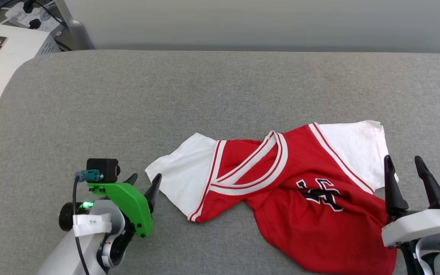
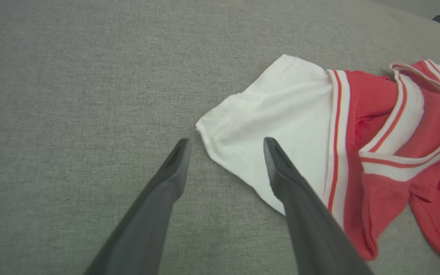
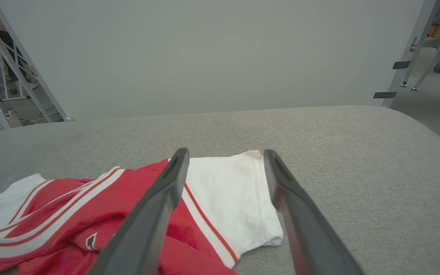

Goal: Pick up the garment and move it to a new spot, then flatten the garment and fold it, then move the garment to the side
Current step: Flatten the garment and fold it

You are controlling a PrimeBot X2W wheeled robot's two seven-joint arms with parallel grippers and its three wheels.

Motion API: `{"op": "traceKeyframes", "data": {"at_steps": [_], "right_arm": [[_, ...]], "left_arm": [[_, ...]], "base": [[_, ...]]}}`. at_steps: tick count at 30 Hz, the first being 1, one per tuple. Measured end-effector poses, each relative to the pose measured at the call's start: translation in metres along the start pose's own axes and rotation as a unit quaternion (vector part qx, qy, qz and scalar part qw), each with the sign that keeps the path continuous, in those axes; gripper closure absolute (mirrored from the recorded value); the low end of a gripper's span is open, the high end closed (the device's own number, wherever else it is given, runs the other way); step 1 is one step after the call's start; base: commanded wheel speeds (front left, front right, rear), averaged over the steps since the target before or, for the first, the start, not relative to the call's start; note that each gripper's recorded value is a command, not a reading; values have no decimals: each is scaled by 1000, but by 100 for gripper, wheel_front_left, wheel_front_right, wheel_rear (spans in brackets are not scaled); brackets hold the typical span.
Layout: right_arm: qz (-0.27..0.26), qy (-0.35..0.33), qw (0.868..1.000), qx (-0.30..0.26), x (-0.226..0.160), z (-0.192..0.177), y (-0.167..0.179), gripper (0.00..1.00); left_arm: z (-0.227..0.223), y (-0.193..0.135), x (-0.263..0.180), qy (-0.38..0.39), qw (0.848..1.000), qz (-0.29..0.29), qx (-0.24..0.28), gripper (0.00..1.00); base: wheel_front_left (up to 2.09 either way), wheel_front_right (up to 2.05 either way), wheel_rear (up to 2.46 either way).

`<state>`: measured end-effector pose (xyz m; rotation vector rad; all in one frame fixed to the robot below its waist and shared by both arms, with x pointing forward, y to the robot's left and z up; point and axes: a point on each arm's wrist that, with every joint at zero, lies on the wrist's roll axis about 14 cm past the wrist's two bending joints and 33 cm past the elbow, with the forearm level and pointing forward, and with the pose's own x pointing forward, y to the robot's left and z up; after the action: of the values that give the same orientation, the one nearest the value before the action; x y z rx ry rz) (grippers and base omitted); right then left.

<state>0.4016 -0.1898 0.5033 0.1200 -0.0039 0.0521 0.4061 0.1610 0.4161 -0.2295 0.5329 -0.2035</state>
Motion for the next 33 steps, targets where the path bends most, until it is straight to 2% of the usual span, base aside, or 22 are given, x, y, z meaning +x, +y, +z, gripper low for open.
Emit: {"op": "traceKeyframes", "data": {"at_steps": [4,11,15,33], "right_arm": [[2,0,1000,-1,1,0,1,0],[5,16,1000,0,4,-10,3,0],[1,27,1000,1,3,-17,0,0],[-22,60,998,-6,0,-38,-20,0]], "left_arm": [[4,5,-4,-1,1000,1,19,0],[-13,15,-2,84,993,12,88,0],[-9,16,9,104,987,17,119,0],[-31,16,42,166,974,16,151,0]], "base": [[0,0,0],[0,0,0],[0,0,0],[0,0,0]]}}
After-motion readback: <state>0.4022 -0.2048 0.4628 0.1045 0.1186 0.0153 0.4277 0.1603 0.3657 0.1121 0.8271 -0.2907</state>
